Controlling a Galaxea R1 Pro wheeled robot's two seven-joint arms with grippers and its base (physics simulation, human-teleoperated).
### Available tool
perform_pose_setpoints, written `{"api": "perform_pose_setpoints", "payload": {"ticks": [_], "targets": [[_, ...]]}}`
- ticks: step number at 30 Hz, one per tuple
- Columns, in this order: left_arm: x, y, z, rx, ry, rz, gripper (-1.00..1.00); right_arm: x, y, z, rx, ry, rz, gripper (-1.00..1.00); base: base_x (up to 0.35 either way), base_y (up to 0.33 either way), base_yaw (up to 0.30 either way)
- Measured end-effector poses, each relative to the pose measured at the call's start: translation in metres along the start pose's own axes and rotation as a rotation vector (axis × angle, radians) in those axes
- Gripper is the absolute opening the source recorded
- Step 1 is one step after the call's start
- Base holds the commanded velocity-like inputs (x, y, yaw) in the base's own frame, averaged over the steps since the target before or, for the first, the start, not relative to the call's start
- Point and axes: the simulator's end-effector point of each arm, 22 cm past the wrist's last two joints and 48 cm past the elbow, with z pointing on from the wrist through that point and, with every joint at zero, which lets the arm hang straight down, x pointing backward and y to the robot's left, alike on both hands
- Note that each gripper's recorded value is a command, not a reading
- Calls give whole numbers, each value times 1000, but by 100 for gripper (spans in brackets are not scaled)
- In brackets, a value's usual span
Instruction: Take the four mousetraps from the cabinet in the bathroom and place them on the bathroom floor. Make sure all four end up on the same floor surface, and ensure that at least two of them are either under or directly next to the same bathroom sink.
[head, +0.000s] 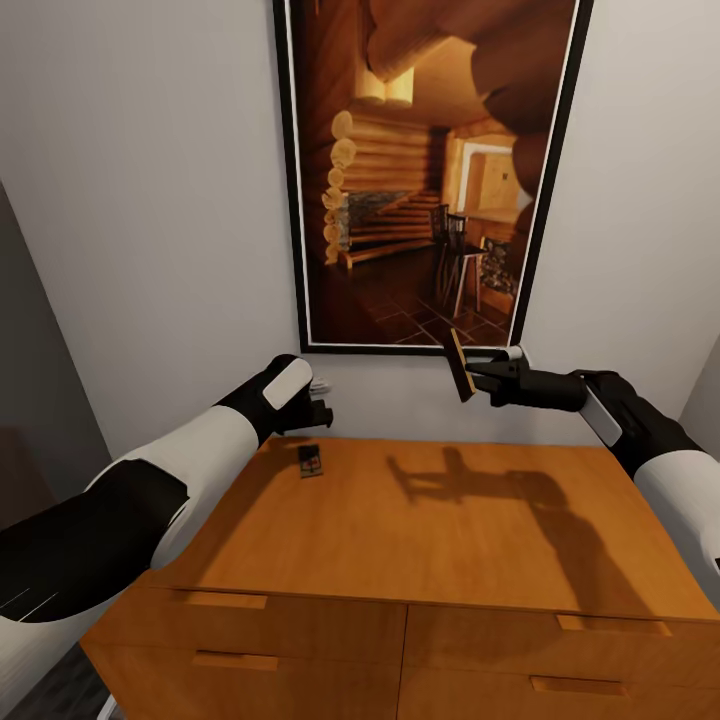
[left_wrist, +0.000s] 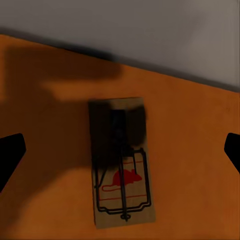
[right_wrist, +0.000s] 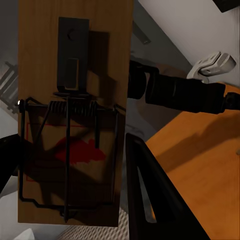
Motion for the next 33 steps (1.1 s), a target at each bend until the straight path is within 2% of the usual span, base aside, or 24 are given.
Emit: {"api": "perform_pose_setpoints", "payload": {"ticks": [13,33], "targets": [[19,5,18,-1,33,-13,100,12,-11,-2,1,0,1,-100,0,0,0],[24,8,20,-9,48,-8,100,12,-11,-2,2,0,1,-100,0,0,0]]}}
